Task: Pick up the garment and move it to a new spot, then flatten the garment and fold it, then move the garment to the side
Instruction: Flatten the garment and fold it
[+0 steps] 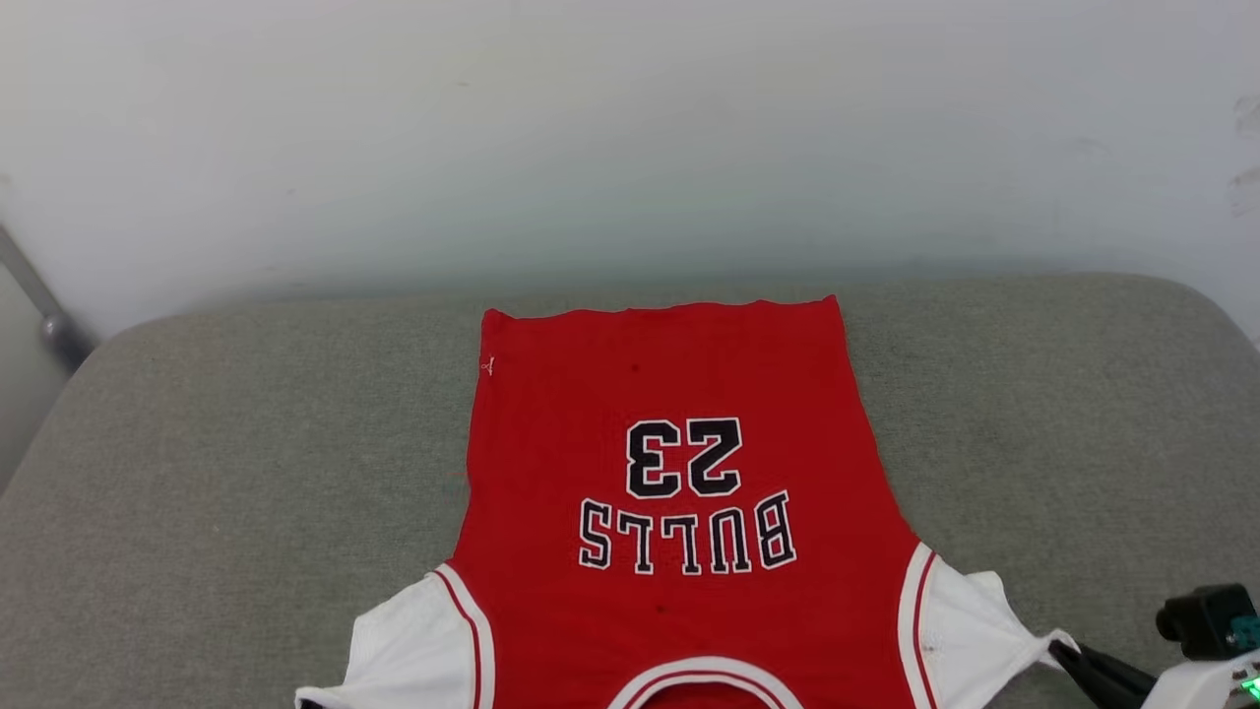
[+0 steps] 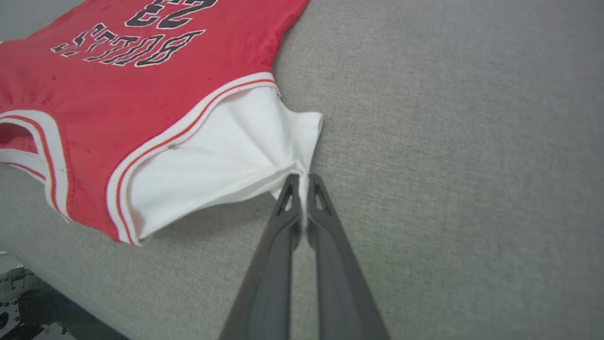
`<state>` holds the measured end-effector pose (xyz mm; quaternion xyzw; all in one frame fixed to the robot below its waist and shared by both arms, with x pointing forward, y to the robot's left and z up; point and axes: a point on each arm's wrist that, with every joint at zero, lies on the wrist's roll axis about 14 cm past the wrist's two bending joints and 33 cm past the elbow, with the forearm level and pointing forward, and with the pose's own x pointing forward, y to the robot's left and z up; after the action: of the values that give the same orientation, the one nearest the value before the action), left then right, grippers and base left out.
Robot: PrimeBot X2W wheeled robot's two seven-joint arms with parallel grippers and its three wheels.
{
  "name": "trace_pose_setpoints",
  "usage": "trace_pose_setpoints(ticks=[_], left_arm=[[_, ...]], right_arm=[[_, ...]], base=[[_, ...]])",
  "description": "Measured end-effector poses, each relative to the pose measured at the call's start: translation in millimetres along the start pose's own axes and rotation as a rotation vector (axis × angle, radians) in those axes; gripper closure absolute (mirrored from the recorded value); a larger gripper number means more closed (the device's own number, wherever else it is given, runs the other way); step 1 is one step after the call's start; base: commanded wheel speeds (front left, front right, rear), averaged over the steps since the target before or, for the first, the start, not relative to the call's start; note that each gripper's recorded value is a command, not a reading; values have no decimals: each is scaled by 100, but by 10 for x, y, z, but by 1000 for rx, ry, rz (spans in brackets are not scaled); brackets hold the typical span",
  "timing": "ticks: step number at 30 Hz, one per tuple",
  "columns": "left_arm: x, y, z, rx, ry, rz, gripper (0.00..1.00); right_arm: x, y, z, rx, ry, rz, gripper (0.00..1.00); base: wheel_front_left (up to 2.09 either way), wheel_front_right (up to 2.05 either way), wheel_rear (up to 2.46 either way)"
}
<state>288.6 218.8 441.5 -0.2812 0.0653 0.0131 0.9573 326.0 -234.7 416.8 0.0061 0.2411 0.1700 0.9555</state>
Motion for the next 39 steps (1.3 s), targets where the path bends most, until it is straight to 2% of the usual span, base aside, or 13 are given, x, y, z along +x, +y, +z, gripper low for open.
trace_pose_setpoints(ticks=[11, 12, 14, 17, 21, 23, 28, 30, 32, 34, 39], left_arm=[[-53, 56, -204, -15, 57, 39, 100], [-39, 57, -190, -16, 52, 40, 100], [-11, 51, -146, -4, 40, 36, 100], [1, 38, -115, 2, 28, 34, 100], [44, -57, -24, 4, -6, 10, 100], [61, -109, 6, 7, -16, -4, 100], [114, -223, 129, 11, -58, -33, 100], [149, -244, 151, 19, -61, -40, 100], [202, -307, 136, 37, -50, -64, 100], [251, -383, 120, 65, -36, -95, 100], [383, -394, 210, 74, -46, -101, 100]], right_arm=[[-47, 66, -354, 40, 77, 16, 100], [-30, 96, -371, 47, 81, 23, 76], [-31, 199, -502, 89, 125, 44, 0], [-18, 348, -478, 76, 144, 110, 0], [10, 298, -129, 38, 130, 158, 0], [26, 186, 90, 59, 135, 150, 0], [228, -181, 919, -43, 81, 99, 0], [382, -218, 1106, -33, 88, 93, 0], [568, -270, 1270, -78, 99, 76, 0], [780, -359, 1532, -79, 66, 42, 0], [1379, -376, 1647, -120, 146, -6, 0]], base=[[0, 0, 0], [0, 0, 0], [0, 0, 0], [0, 0, 0], [0, 0, 0], [0, 0, 0], [0, 0, 0], [0, 0, 0], [0, 0, 0], [0, 0, 0], [0, 0, 0]])
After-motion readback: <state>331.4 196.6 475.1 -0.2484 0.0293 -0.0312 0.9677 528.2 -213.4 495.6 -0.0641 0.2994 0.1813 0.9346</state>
